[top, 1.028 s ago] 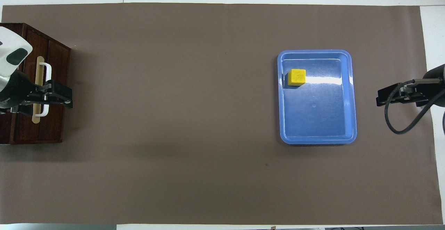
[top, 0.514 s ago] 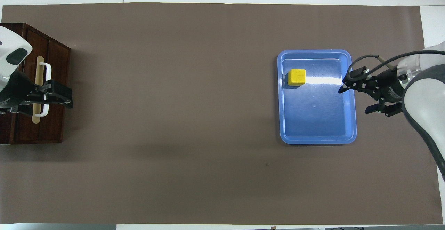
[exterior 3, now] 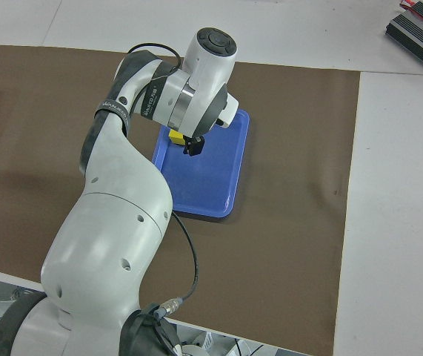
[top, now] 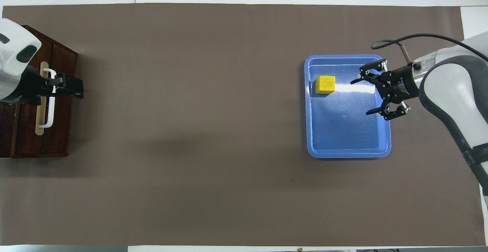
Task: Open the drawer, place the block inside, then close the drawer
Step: 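Move the open right gripper over the yellow block in the tray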
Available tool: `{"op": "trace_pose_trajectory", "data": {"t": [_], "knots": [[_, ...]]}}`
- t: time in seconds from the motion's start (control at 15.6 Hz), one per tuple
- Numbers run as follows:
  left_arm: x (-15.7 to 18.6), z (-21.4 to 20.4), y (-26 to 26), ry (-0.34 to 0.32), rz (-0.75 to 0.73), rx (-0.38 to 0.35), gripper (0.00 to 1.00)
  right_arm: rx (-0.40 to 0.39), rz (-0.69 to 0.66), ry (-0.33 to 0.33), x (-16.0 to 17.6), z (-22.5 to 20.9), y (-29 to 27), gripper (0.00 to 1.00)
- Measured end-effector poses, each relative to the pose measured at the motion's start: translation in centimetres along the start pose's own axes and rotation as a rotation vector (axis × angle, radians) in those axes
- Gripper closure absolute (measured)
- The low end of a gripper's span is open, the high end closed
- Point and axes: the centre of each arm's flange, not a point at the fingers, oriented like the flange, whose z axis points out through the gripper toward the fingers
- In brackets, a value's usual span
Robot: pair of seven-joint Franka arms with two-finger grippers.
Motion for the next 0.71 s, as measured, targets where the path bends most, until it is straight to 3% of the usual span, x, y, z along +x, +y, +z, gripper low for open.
{"op": "trace_pose_trajectory", "data": {"t": [0.13,0.45,0.71], "knots": [[0.6,2.3,-0.3,0.021,0.03,0.075,0.0,0.021,0.066,-0.055,1.5,1.6,0.0,0.0],[3.1,9.0,0.0,0.069,0.133,0.183,0.0,0.086,0.223,-0.159,6.0,4.5,-1.6,0.0],[4.3,13.7,-1.3,0.084,0.246,0.219,0.0,0.105,0.288,-0.216,7.4,6.7,-2.7,0.0]]}}
